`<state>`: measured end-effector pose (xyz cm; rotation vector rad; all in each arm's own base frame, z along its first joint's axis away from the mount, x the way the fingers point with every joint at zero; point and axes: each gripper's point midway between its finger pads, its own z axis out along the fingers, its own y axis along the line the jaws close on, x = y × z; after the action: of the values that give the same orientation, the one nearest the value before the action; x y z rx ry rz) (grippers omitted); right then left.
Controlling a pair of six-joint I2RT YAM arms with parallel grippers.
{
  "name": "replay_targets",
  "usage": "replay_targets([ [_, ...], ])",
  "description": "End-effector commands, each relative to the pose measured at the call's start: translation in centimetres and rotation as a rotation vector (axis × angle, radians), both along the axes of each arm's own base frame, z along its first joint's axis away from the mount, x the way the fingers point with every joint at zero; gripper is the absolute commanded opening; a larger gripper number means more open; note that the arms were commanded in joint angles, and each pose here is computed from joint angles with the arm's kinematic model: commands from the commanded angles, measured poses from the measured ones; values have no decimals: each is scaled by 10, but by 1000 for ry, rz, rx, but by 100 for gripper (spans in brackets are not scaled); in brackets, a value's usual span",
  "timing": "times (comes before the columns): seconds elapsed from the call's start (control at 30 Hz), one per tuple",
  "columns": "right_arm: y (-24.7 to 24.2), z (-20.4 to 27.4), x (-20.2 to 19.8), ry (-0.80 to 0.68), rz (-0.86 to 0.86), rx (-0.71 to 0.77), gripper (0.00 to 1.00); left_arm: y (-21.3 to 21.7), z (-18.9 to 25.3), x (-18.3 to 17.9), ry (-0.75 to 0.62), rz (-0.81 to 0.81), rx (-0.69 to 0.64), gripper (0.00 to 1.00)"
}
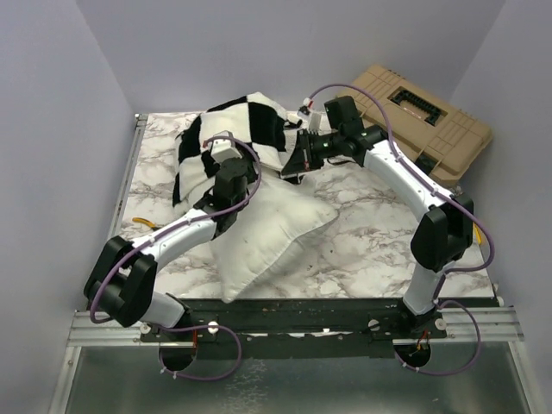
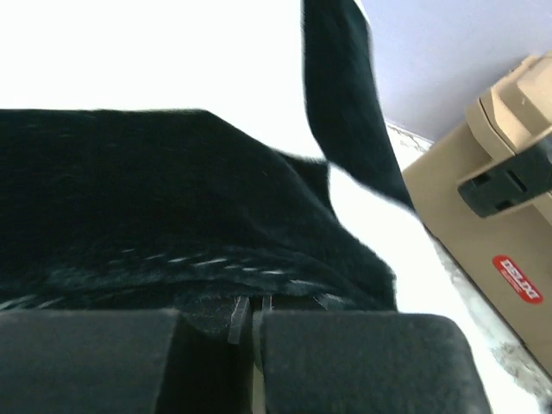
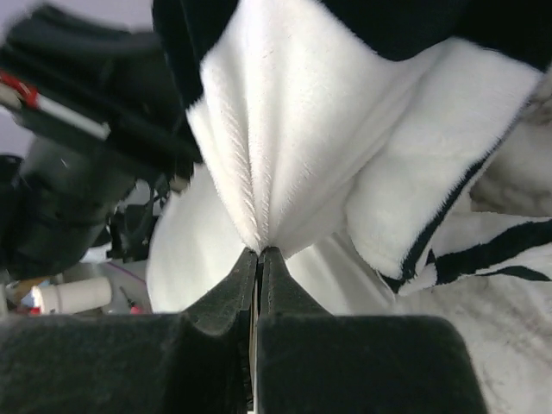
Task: Put the pillow into the pillowcase
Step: Stuff the pillow into the pillowcase.
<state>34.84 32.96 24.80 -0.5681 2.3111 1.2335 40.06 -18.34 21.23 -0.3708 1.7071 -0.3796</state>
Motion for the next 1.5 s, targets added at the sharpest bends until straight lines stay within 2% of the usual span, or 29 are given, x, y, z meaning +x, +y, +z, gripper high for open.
replay_targets([
  [0.0, -10, 10, -71, 244, 133, 64, 0, 33, 29, 41, -76, 143, 81, 0],
  [0.1, -22, 1, -91, 295, 155, 25, 0, 38, 42, 62, -105, 166, 110, 0],
  [0.2, -23, 5, -102, 300, 159, 75, 0, 25, 38, 83, -94, 103, 201, 0],
  [0.33, -16, -9, -89, 307, 103, 101, 0, 4, 13, 93, -7, 2, 248, 0],
  [0.43, -8, -20, -67, 329, 57, 95, 0, 1, -4, 82, 131, -54, 286, 1],
  [0.47, -4, -20, -59, 333, 48, 99, 0, 1, -8, 75, 191, -79, 305, 14],
  [0.53, 5, -19, -45, 334, 39, 116, 0, 2, -10, 56, 316, -132, 330, 49],
  [0.57, 9, -19, -40, 339, 38, 125, 0, 5, -9, 43, 381, -148, 331, 63],
  [0.6, 12, -17, -35, 342, 40, 135, 0, 9, -5, 30, 436, -154, 325, 72],
  [0.67, 18, -18, -29, 357, 50, 148, 0, 21, 3, 4, 541, -144, 315, 83],
  [0.77, 21, -22, -25, 372, 49, 158, 0, 45, 3, -43, 713, -103, 295, 88],
  [0.97, 22, -29, -25, 393, 52, 167, 0, 97, -19, -127, 987, 29, 207, 90],
  [1.07, 23, -29, -25, 408, 62, 173, 0, 107, -45, -164, 1095, 51, 124, 91],
  [1.13, 24, -29, -26, 419, 71, 177, 0, 99, -67, -178, 1117, 39, 28, 92],
  [1.2, 24, -28, -28, 429, 83, 181, 0, 78, -84, -170, 1063, -11, -103, 90],
  [1.27, 24, -27, -31, 440, 94, 182, 0, 52, -90, -140, 904, -96, -227, 72],
  [1.33, 23, -26, -37, 460, 117, 186, 0, 32, -72, -96, 668, -160, -325, 33],
  [1.37, 23, -24, -41, 469, 133, 193, 0, 20, -55, -75, 548, -192, -372, 6],
  [1.4, 23, -22, -45, 479, 149, 199, 0, 8, -31, -52, 418, -231, -409, 0],
  [1.47, 26, -12, -56, 490, 197, 218, 0, -25, 21, -17, 214, -336, -422, 0],
])
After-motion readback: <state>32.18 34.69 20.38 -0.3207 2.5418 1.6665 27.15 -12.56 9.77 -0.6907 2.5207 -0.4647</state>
